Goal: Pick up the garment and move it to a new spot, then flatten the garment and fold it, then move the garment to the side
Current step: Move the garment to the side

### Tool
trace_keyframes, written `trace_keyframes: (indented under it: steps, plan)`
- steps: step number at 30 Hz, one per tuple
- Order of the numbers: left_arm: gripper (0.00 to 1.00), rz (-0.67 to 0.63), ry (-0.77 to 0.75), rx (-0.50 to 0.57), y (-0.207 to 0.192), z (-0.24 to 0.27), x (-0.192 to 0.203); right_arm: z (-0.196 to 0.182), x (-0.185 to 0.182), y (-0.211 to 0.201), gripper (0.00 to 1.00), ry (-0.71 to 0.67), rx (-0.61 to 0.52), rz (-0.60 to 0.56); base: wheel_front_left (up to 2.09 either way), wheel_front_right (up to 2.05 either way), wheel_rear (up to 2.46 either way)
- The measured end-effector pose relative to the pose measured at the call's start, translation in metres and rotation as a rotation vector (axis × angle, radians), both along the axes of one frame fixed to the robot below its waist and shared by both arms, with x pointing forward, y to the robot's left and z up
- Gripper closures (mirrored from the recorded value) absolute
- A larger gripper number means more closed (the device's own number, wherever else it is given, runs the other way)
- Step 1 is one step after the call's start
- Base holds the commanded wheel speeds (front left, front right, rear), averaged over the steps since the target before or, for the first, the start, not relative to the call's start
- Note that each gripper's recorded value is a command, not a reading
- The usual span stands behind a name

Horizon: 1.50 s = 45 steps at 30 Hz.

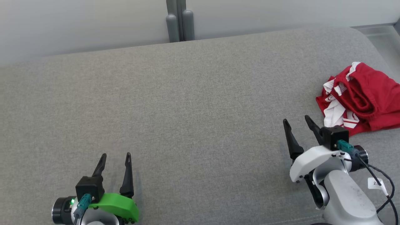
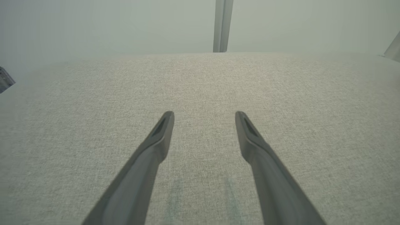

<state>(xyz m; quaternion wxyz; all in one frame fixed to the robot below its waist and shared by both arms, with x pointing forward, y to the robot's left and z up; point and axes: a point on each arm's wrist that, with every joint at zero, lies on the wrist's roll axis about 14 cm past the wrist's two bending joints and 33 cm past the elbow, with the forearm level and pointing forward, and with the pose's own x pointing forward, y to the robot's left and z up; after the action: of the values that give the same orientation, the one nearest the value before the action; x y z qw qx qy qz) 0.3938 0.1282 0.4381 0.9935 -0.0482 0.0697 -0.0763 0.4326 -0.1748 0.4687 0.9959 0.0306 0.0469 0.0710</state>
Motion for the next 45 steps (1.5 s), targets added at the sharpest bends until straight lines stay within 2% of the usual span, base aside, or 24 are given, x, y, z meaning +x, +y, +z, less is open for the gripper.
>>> trace_keyframes:
  steps: [14,27,45]
  plan:
    - [0.00,0.111,-0.020,0.006,0.037,0.009,-0.027,0.012,-0.023,0.021,0.00,-0.054,-0.044,0.019,0.00,0.00,0.00]
    - [0.00,0.160,-0.016,-0.013,0.048,0.008,-0.034,0.019,-0.039,0.011,0.00,-0.089,-0.082,-0.015,0.00,0.00,0.00]
    - [0.00,0.172,0.002,-0.040,0.049,0.004,-0.036,0.027,-0.041,0.015,0.00,-0.119,-0.046,-0.011,0.00,0.00,0.00]
